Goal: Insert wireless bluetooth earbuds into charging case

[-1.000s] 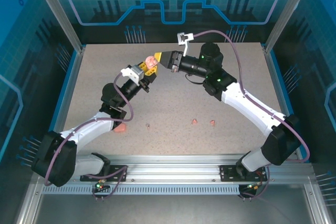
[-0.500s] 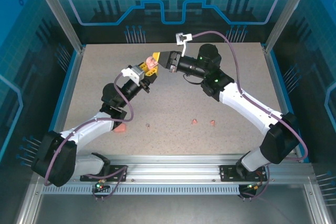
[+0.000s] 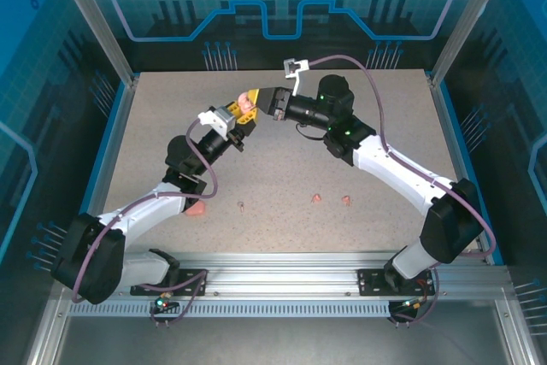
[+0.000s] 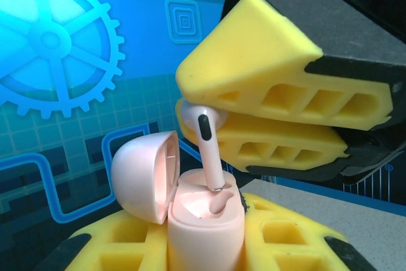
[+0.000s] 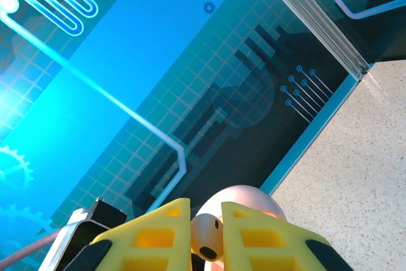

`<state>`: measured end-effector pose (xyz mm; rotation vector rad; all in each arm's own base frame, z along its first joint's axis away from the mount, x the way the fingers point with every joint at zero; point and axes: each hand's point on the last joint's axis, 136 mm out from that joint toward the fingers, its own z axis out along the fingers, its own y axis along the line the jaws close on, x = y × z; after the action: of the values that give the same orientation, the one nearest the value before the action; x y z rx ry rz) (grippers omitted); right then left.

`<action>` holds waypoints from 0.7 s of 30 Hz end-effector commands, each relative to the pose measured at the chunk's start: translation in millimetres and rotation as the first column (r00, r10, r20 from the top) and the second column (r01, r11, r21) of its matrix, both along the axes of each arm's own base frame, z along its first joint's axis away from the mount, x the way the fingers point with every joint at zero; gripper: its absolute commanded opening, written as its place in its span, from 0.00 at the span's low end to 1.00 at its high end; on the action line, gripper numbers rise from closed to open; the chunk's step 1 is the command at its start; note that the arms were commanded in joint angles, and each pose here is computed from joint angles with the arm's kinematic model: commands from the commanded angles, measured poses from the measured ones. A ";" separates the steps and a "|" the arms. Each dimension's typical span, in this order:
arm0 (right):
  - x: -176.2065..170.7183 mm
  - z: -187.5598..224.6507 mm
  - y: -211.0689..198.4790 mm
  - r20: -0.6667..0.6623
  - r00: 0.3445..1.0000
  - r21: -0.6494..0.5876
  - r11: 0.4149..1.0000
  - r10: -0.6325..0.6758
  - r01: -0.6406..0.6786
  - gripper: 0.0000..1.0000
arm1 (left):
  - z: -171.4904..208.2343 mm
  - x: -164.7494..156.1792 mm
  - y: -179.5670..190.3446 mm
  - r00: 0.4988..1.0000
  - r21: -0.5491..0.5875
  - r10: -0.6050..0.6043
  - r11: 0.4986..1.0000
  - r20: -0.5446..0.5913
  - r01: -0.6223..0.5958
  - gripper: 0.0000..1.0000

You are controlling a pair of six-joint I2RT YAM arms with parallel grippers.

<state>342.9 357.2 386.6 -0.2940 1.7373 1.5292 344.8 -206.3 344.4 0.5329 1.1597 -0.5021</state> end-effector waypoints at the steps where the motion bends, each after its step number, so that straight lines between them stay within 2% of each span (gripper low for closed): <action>1: -1.0 3.7 -6.4 0.012 1.000 0.011 1.000 -0.020 0.020 0.15 | 28.2 -10.3 -2.4 0.997 -0.023 -0.025 0.999 0.080 0.026 0.00; 15: 0.8 11.1 -18.3 0.020 0.999 0.023 0.999 -0.040 0.040 0.14 | 28.3 -11.4 -3.3 0.997 -0.020 -0.030 0.999 0.078 0.031 0.00; 21: 2.6 0.7 -18.0 0.001 0.999 0.007 0.999 -0.043 0.043 0.14 | 31.2 -12.5 -3.2 0.996 -0.024 -0.032 0.999 0.084 0.034 0.00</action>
<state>346.6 347.7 381.5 -0.2677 1.7435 1.5143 344.7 -208.5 340.3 0.5437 1.1744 -0.5098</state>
